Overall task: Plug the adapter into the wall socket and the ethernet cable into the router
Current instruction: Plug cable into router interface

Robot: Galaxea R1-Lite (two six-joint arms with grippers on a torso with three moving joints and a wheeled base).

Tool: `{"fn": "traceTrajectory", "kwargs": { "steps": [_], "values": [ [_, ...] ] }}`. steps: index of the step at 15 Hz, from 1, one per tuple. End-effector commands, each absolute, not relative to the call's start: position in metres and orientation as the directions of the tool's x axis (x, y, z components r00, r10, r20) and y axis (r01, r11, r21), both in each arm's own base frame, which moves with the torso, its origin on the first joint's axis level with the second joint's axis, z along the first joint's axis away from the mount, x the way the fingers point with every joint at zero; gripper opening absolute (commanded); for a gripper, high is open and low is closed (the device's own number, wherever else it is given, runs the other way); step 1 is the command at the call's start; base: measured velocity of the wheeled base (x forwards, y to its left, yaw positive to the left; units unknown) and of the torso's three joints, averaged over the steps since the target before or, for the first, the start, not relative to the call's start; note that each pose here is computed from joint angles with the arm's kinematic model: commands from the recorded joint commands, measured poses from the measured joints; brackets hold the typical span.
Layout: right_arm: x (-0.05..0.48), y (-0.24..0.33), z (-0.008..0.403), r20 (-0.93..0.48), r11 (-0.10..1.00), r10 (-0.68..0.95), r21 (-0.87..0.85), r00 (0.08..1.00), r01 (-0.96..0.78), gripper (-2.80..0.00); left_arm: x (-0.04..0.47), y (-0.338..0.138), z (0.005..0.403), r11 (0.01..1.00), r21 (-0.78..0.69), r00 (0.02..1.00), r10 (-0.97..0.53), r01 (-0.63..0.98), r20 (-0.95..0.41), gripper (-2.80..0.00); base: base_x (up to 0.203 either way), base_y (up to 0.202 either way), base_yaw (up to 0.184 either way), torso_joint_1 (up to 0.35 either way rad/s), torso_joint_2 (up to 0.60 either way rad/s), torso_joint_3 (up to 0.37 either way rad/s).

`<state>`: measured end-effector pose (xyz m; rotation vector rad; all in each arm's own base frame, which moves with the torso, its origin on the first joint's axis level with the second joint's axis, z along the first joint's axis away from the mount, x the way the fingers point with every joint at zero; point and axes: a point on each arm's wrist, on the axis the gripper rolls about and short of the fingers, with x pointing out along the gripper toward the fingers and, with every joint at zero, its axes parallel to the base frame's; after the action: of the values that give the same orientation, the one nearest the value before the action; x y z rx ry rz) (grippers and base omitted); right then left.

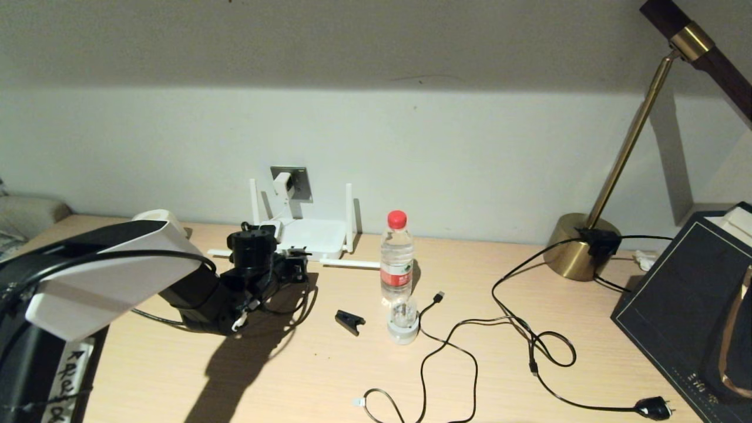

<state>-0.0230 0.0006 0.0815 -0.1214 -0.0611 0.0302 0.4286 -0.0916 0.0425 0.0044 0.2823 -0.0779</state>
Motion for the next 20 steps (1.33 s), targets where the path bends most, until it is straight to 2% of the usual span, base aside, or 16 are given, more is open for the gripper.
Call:
{"fn": "traceTrajectory", "kwargs": {
  "steps": [1,20],
  "values": [
    [-0.021,0.001,0.075,0.035,0.992,0.035,-0.122,0.999,-0.03,-2.8,0.425,-0.092,0.042,0.997,-0.006,0.957,-0.077,0.078,-0.281,-2.8,0.0,0.0,0.0,0.0,0.0,0.0],
    [-0.021,0.001,0.075,0.035,0.992,0.035,-0.122,0.999,-0.031,-2.8,0.411,-0.089,0.04,0.997,-0.014,0.958,-0.077,0.076,-0.275,-2.8,0.0,0.0,0.0,0.0,0.0,0.0]
  ]
}}
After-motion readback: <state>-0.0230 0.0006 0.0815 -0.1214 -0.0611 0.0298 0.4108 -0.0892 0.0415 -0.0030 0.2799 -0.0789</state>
